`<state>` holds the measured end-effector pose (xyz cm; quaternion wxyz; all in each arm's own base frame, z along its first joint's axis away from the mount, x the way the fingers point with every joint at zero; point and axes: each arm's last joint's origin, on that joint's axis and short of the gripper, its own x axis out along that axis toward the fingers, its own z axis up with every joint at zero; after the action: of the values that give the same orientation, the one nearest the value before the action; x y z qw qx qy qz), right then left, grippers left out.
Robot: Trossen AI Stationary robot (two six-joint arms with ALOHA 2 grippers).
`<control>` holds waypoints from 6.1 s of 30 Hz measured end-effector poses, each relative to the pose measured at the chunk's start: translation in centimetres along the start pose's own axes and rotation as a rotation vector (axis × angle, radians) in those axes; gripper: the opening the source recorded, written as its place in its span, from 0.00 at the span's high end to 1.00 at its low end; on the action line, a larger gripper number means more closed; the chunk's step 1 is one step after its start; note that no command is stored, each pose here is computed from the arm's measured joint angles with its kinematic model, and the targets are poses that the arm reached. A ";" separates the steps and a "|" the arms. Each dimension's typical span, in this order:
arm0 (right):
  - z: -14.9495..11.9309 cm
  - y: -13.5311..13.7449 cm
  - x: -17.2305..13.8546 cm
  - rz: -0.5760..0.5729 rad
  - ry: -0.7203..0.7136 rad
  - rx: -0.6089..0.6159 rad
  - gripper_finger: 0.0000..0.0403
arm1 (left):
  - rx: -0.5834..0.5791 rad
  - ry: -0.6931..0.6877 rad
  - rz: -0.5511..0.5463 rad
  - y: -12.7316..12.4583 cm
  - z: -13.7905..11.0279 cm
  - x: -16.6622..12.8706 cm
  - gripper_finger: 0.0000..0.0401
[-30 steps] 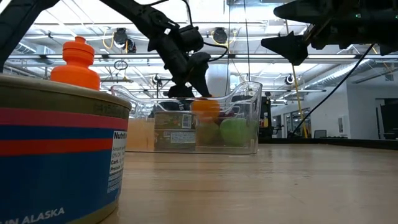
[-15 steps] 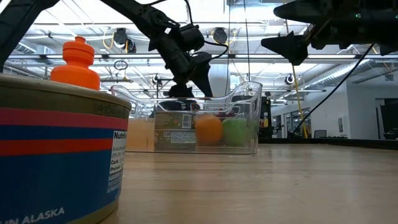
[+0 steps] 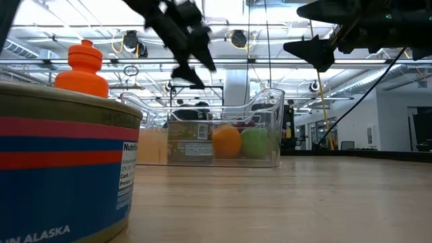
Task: Pick & Place Food Item
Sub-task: Put the bottom blue pink tuna can into the bottom transparent bin
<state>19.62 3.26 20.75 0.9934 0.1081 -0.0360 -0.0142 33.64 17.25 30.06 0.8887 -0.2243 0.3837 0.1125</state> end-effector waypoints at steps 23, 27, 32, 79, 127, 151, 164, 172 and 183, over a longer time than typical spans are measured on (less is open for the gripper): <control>-0.5 1.9 0.5 0.144 0.025 0.106 0.06 | 0.289 -0.509 -0.134 -7.4 -16.8 -13.9 0.10; 0.5 4.9 3.1 0.219 0.059 0.061 0.06 | 0.288 -0.623 -0.200 -6.8 -19.4 -14.3 0.11; 1.2 10.7 8.2 0.231 0.281 -0.072 0.06 | 0.265 -0.670 -0.248 -6.2 -21.4 -14.1 0.12; -7.8 17.8 14.3 -0.394 1.247 -0.023 0.06 | 0.275 -0.574 -0.216 -5.9 -21.9 -11.7 0.10; -5.5 12.5 8.8 -0.910 1.119 0.159 0.06 | 0.273 -0.574 -0.216 -5.9 -21.9 -11.7 0.10; -6.1 12.9 8.5 -0.872 1.112 0.208 0.06 | 0.273 -0.574 -0.216 -5.9 -21.9 -11.7 0.10; -5.9 13.0 8.6 -0.808 1.071 0.204 0.06 | 0.273 -0.574 -0.216 -5.9 -21.9 -11.7 0.09; -6.7 12.1 8.0 -0.851 1.082 0.206 0.06 | 0.273 -0.574 -0.216 -5.9 -21.9 -11.7 0.10; -7.4 10.3 6.5 -1.017 1.142 0.188 0.06 | 0.273 -0.574 -0.216 -5.9 -21.9 -11.7 0.10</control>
<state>26.91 14.71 16.23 0.7159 0.1858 0.5352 -0.4080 14.07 1.16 27.26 0.9892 -0.1016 0.1033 0.0236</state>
